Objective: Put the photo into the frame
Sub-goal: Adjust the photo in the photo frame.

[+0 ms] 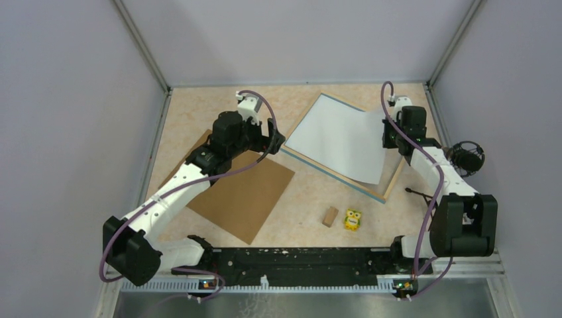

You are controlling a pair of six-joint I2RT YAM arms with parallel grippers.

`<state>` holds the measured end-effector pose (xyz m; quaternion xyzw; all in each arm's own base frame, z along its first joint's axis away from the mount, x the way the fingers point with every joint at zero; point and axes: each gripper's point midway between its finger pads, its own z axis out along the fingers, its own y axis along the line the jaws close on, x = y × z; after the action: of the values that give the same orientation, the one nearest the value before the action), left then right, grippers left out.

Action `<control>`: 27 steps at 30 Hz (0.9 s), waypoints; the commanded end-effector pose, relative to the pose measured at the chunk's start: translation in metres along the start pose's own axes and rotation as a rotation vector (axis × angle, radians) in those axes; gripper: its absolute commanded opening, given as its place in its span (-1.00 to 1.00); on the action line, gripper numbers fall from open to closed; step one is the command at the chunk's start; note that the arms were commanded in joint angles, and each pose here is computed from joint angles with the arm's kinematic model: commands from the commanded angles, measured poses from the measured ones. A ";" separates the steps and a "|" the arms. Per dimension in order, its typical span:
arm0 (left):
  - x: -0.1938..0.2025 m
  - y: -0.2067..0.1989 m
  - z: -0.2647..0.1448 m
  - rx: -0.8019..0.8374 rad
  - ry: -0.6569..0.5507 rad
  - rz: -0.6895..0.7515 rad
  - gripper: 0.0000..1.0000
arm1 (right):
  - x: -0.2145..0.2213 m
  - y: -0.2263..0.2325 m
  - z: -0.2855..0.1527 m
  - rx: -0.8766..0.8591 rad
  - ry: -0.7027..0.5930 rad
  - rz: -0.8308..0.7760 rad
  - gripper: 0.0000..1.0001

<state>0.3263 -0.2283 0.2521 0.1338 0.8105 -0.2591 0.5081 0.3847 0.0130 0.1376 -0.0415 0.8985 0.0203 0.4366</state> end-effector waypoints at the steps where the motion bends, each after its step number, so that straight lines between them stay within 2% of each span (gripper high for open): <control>1: -0.013 -0.005 -0.003 0.019 -0.058 0.019 0.97 | -0.032 -0.007 -0.004 0.026 -0.105 0.005 -1.00; 7: -0.012 -0.005 -0.002 0.019 -0.053 0.017 0.97 | -0.035 -0.021 -0.010 0.078 -0.154 0.028 -1.00; 15: -0.009 -0.005 0.000 0.023 -0.046 0.014 0.97 | -0.030 -0.013 -0.004 0.035 -0.142 0.047 -0.96; 18: -0.008 -0.006 0.001 0.027 -0.043 0.014 0.97 | -0.025 -0.007 -0.004 0.005 -0.135 0.050 -0.76; 21: -0.008 -0.006 0.001 0.028 -0.041 0.013 0.97 | -0.017 -0.006 -0.005 0.010 -0.117 0.103 -0.44; 24: -0.006 -0.005 0.002 0.028 -0.037 0.012 0.97 | -0.010 -0.011 -0.008 0.049 -0.095 0.140 -0.10; 27: -0.005 -0.006 0.003 0.031 -0.034 0.011 0.97 | -0.002 -0.028 -0.013 0.162 -0.058 0.199 0.19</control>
<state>0.3253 -0.2289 0.2476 0.1352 0.8123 -0.2599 0.5044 0.3819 0.0031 0.1278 0.0231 0.8955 0.0265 0.4437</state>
